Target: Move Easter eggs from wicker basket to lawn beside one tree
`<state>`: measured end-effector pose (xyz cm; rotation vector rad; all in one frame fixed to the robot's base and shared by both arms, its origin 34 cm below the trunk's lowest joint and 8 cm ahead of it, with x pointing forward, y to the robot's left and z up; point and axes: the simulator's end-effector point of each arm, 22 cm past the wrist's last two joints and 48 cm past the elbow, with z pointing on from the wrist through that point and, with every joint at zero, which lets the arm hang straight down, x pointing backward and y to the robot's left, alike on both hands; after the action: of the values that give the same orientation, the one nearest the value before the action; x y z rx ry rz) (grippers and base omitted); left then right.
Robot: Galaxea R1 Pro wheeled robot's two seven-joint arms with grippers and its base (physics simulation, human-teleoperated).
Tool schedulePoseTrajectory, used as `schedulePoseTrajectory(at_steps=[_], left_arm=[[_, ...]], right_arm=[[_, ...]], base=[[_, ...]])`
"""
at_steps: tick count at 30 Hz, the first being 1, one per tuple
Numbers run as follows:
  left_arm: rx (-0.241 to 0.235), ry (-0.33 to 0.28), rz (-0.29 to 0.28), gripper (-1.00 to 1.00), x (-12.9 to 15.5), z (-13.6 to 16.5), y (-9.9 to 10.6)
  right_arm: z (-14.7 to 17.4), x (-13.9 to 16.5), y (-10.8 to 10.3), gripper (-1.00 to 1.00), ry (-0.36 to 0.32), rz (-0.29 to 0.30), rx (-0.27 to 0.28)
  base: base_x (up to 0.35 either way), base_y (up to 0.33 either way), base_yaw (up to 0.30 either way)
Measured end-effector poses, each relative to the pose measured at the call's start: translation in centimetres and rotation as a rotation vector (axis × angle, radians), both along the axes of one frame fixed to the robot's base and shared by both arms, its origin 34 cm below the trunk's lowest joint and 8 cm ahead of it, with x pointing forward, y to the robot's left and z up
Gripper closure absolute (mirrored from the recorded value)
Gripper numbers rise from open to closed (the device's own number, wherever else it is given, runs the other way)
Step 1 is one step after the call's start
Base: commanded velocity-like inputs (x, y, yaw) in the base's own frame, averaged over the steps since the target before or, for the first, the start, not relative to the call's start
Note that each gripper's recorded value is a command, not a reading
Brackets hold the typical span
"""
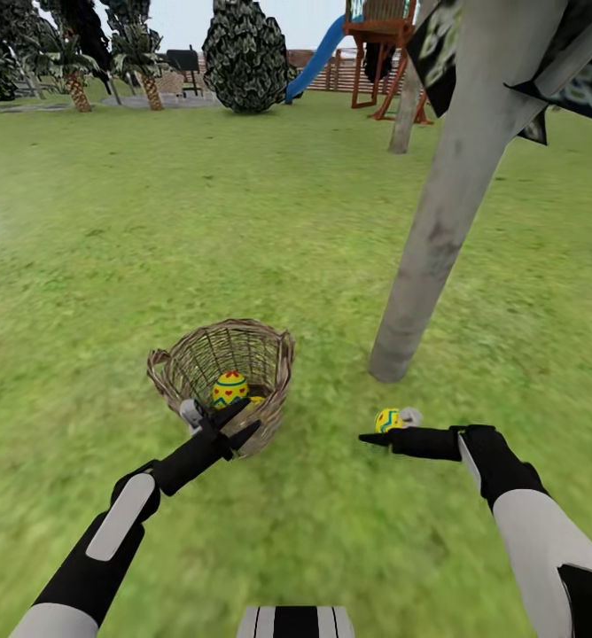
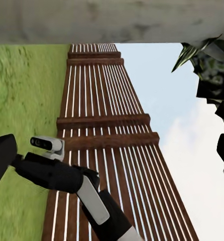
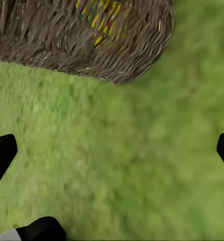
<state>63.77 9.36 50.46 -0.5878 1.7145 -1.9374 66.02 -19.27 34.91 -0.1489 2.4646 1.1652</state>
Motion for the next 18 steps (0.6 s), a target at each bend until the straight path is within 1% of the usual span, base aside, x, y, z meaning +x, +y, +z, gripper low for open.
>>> schedulePoseTrajectory(at_steps=[7,13,14,18], left_arm=[[-0.003,-0.032,0.037,-1.0,0.7,1.8,1.4],[-0.002,-0.056,0.038,-1.0,0.6,3.3,1.5],[-0.002,-0.06,0.038,-1.0,0.6,3.5,1.5],[-0.002,-0.076,0.037,-1.0,0.5,4.5,1.4]], right_arm=[[2.4,0.9,0.2,-1.0,-0.039,-0.022,0.036],[4.5,1.6,0.5,-1.0,-0.072,-0.038,0.067],[5.7,2.2,0.8,-1.0,-0.09,-0.064,0.112],[6.8,2.4,0.7,-1.0,-0.108,-0.063,0.113]], base=[[0.0,0.0,0.0],[0.0,0.0,0.0],[0.0,0.0,0.0],[0.0,0.0,0.0]])
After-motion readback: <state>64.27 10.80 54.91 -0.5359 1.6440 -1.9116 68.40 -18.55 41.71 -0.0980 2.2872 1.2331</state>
